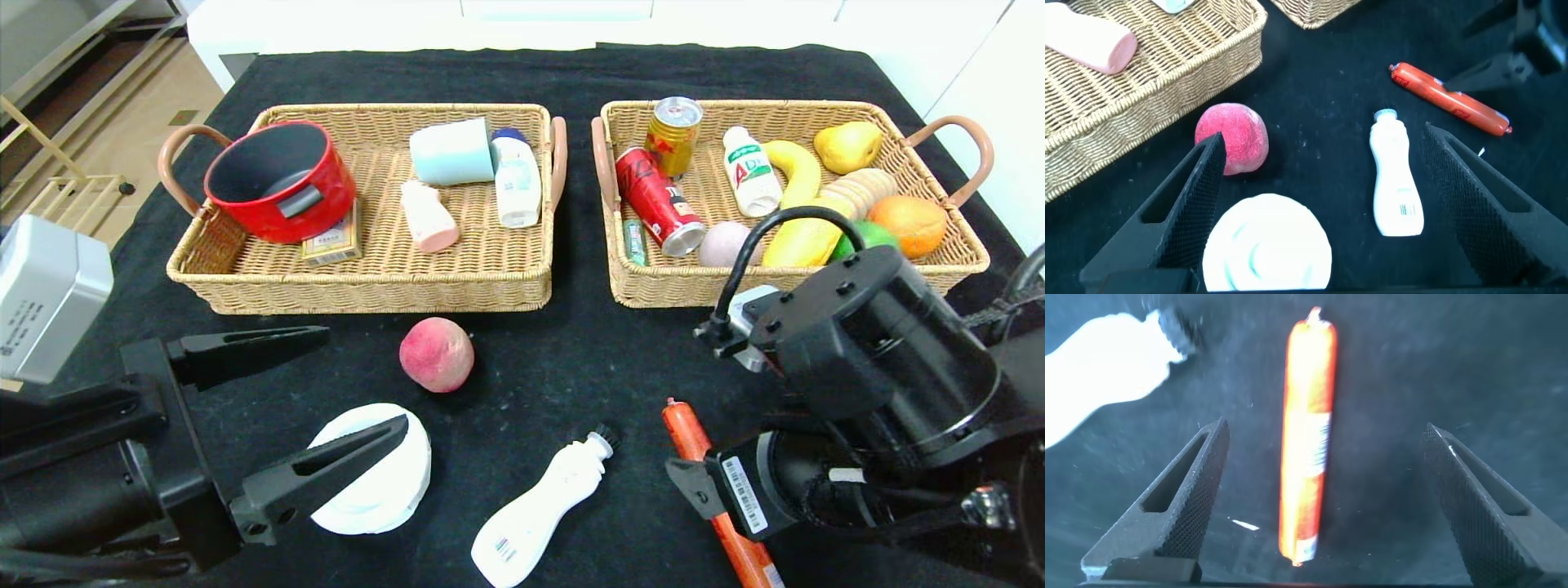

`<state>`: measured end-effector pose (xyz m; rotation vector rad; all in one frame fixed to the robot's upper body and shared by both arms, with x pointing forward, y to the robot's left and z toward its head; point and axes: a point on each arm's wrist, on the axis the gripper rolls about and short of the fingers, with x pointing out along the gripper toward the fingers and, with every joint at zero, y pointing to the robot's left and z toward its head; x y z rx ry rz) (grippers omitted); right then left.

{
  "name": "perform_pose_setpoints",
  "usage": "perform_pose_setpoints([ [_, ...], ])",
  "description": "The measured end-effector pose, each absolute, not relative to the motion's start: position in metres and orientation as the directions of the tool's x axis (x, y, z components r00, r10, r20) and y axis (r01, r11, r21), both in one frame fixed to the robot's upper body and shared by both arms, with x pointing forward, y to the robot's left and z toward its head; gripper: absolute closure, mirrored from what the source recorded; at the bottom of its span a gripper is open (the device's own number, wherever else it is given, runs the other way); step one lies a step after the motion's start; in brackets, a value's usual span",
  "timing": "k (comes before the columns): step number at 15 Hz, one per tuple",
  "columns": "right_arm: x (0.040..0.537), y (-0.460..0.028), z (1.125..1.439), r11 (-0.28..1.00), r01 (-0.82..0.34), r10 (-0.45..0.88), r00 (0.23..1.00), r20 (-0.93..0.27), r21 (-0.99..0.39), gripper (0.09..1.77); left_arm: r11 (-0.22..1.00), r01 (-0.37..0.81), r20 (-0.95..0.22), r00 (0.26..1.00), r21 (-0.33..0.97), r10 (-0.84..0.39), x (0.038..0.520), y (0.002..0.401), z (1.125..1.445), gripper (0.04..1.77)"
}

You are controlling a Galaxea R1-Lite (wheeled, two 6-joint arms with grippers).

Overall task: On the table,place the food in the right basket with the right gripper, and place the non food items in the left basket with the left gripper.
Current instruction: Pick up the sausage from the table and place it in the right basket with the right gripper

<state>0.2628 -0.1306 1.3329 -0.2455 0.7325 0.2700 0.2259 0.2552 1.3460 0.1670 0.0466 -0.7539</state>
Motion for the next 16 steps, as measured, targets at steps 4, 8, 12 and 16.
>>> perform_pose_setpoints([
  [4, 0.268, -0.121, 1.318, 0.94, -0.312, 0.126, 0.695, -0.708, -0.14, 0.16, 0.718, 0.683, -0.098, 0.73, 0.135, -0.676, 0.225, 0.256, 1.347, 0.09],
  [8, 0.274, -0.117, 1.31, 0.949, -0.285, 0.103, 0.684, -0.722, -0.134, 0.16, 0.718, 0.683, -0.096, 0.73, 0.136, -0.676, 0.225, 0.256, 1.347, 0.09],
  [12, 0.282, -0.114, 1.303, 0.954, -0.266, 0.084, 0.679, -0.73, -0.138, 0.15, 0.718, 0.682, -0.095, 0.731, 0.137, -0.676, 0.225, 0.256, 1.347, 0.09],
  [16, 0.286, -0.112, 1.297, 0.954, -0.261, 0.073, 0.673, -0.736, -0.144, 0.15, 0.718, 0.682, -0.091, 0.731, 0.138, -0.677, 0.224, 0.256, 1.348, 0.09],
])
